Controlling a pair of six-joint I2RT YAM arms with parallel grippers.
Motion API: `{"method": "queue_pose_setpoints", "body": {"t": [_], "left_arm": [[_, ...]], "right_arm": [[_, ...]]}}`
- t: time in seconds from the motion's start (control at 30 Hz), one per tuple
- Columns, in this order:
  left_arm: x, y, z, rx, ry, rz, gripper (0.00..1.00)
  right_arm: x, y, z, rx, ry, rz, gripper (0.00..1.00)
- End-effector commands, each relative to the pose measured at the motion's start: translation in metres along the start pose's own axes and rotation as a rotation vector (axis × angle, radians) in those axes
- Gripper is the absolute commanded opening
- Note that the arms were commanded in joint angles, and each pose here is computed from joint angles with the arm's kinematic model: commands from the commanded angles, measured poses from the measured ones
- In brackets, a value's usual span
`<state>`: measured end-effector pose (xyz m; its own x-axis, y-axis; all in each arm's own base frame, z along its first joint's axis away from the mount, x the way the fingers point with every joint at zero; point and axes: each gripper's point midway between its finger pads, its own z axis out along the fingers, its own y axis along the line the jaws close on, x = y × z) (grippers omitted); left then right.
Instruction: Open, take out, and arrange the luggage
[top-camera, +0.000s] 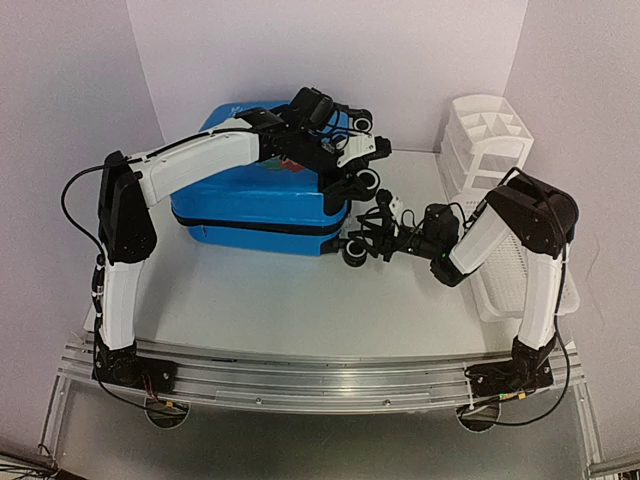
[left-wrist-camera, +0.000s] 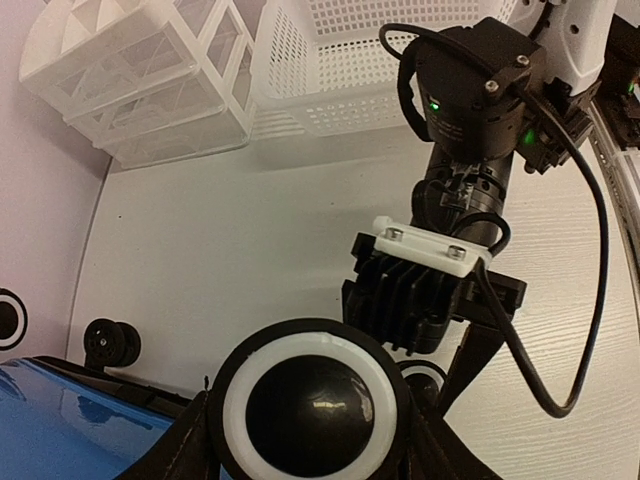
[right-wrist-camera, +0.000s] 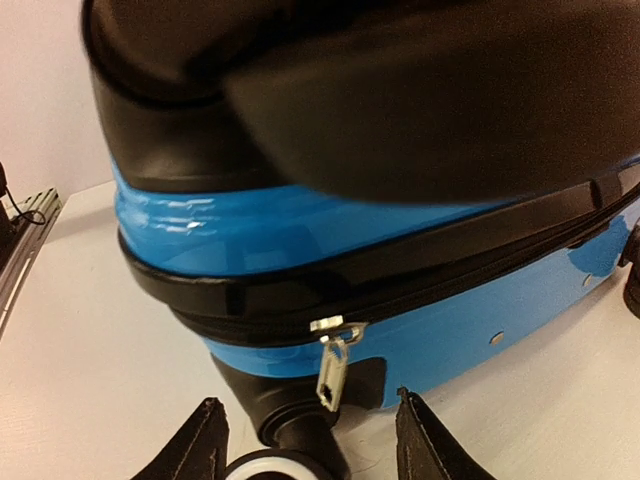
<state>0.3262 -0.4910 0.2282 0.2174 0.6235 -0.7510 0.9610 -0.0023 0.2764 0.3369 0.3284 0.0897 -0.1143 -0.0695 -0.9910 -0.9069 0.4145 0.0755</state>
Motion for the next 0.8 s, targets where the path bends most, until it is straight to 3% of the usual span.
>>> {"method": "queue_pose_setpoints", "body": {"t": [0.0, 0.67, 0.77], "left_arm": [[-0.033, 0.042, -0.055, -0.143, -0.102, -0.009, 0.00], [-0.034, 0.051, -0.053, -0.157, -0.129, -0.011, 0.00], [-0.033, 0.051, -0.052, -0.157, -0.128, -0.011, 0.00]], "right_arm": [[-0.028, -0.009, 0.011, -0.050, -0.100, -0.087, 0.50], [-0.026, -0.002, 0.029, -0.196, -0.105, 0.024, 0.19], [-0.026, -0.001, 0.030, -0.202, -0.102, 0.054, 0.09]]}}
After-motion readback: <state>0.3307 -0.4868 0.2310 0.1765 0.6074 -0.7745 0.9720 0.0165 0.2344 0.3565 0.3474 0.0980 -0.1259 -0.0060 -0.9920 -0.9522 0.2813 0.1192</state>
